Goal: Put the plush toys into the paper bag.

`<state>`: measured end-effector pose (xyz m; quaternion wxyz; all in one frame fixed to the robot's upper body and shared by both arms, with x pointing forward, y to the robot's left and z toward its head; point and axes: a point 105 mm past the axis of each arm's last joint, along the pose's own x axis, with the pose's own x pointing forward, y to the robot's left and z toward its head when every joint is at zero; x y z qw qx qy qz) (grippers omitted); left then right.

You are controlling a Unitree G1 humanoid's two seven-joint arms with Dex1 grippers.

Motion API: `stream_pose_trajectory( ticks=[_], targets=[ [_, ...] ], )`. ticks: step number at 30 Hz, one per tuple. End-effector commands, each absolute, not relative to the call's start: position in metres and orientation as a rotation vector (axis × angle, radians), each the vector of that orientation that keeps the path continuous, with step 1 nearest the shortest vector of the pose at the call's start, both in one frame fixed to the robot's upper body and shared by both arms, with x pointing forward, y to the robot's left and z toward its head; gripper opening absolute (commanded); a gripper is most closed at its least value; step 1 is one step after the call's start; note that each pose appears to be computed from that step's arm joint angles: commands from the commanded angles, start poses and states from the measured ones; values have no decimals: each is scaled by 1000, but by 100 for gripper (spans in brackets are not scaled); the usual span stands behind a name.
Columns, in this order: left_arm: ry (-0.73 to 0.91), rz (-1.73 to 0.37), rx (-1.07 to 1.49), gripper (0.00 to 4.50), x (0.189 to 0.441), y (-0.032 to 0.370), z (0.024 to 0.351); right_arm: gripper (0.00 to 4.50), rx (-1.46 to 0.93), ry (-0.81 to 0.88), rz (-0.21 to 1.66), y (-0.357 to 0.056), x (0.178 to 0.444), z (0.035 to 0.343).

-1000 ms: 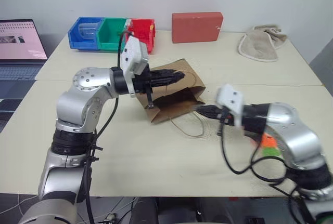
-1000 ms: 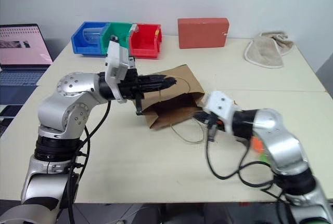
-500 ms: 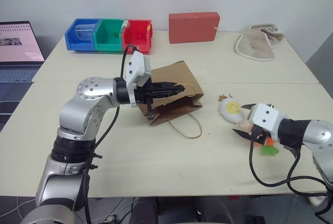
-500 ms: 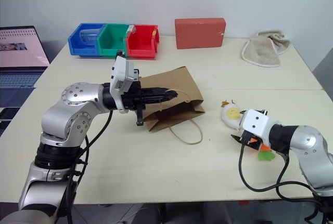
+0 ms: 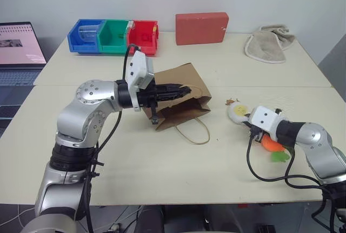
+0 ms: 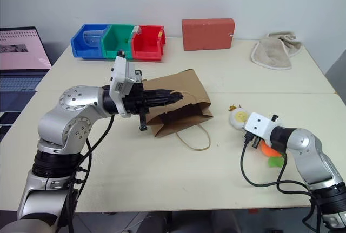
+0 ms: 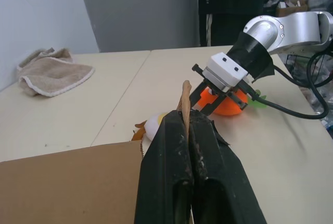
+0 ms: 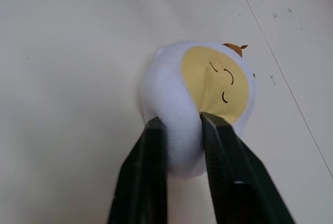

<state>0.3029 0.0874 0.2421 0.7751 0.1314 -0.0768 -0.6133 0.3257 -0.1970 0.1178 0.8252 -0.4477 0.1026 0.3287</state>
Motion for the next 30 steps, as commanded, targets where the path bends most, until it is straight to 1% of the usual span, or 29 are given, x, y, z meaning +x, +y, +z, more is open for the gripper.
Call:
stream_pose_trajectory(
  ticks=[1, 3, 4, 6, 8, 11, 13, 17, 23, 27, 30],
  targets=[
    [-216, -1317, 300, 0, 299, 92, 255, 4, -1019, 163, 725, -197, 329, 127],
    [-219, -1308, 293, 0, 301, 94, 258, 4, -1033, 124, 761, -193, 327, 136],
    [-221, -1306, 287, 0, 302, 95, 259, 4, -1049, 89, 815, -187, 323, 143],
    [-224, -1304, 283, 0, 303, 95, 261, 4, -1071, 18, 975, -167, 306, 163],
    [-225, -1305, 285, 0, 304, 95, 262, 4, -1094, -17, 1115, -150, 288, 176],
    [-235, -1313, 276, 0, 305, 94, 266, 4, -1149, -22, 1286, -127, 264, 179],
    [-240, -1316, 272, 0, 305, 93, 268, 4, -1166, -38, 1313, -119, 261, 180],
    [-242, -1332, 276, 0, 304, 90, 270, 4, -1148, -164, 1263, -84, 276, 184],
    [-235, -1346, 280, 0, 301, 89, 271, 4, -1159, -242, 1129, -56, 305, 183],
    [-237, -1346, 282, 0, 300, 89, 272, 4, -1199, -262, 1069, -46, 319, 178],
    [-238, -1345, 281, 0, 300, 89, 273, 4, -1202, -279, 1050, -36, 325, 176]
  ],
)
